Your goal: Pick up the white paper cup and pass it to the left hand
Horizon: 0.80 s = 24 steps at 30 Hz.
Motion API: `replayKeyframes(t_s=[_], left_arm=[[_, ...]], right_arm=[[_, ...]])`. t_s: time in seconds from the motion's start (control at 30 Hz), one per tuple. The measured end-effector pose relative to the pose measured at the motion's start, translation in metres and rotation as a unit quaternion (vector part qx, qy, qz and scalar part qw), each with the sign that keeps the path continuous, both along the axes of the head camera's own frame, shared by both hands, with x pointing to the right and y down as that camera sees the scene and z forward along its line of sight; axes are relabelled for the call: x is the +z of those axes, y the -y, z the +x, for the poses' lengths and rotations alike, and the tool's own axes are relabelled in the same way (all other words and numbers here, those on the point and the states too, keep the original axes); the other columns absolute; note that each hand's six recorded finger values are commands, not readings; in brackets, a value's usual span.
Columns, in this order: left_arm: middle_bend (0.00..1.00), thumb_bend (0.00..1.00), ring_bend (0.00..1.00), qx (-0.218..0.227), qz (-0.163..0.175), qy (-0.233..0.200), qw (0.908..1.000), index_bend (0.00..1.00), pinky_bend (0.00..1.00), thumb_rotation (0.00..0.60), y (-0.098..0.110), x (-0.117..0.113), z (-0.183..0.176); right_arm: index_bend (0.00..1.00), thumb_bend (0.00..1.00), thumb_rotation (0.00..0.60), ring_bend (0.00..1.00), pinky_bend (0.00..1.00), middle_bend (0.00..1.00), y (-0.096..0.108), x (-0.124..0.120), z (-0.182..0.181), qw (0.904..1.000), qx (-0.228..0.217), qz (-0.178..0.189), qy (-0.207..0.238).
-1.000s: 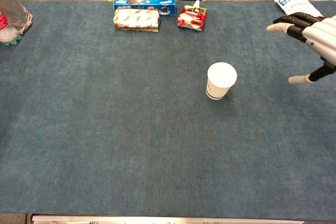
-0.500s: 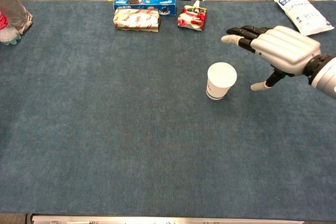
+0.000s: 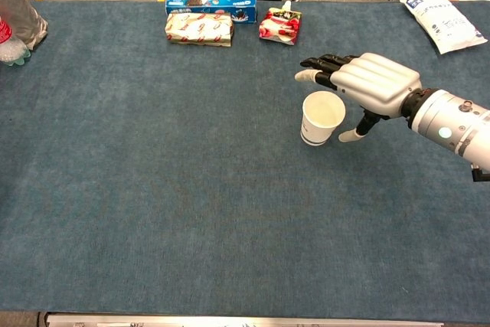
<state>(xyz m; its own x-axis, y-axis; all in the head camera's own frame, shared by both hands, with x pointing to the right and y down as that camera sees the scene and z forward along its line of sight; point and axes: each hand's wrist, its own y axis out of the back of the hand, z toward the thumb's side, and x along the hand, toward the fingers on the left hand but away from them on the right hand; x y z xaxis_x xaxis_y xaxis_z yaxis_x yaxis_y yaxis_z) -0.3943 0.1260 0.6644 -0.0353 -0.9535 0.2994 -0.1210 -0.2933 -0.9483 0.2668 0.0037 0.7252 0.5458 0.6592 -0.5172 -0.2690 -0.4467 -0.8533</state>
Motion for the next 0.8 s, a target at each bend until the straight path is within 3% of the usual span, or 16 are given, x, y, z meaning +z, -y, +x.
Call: replayKeyframes(t_s=[0.27,0.8], left_arm=[[0.46,0.51,0.31,-0.004,-0.003,-0.003,1.0000,0.36,0.57,0.600,-0.0021,0.0025,-0.0013],[0.46,0.51,0.31,-0.002,-0.012,-0.007,0.9999,0.36,0.57,0.600,-0.0050,0.0096,0.0024]], right_arm=[[0.29,0.00,0.600,0.00,0.20,0.01,0.0063,0.0078,-0.0023,0.9995,0.018,-0.026,-0.002],[0.42,0.00,0.600,0.00,0.20,0.02,0.0079,0.0080,-0.0010,0.9989,0.031,-0.034,0.003]])
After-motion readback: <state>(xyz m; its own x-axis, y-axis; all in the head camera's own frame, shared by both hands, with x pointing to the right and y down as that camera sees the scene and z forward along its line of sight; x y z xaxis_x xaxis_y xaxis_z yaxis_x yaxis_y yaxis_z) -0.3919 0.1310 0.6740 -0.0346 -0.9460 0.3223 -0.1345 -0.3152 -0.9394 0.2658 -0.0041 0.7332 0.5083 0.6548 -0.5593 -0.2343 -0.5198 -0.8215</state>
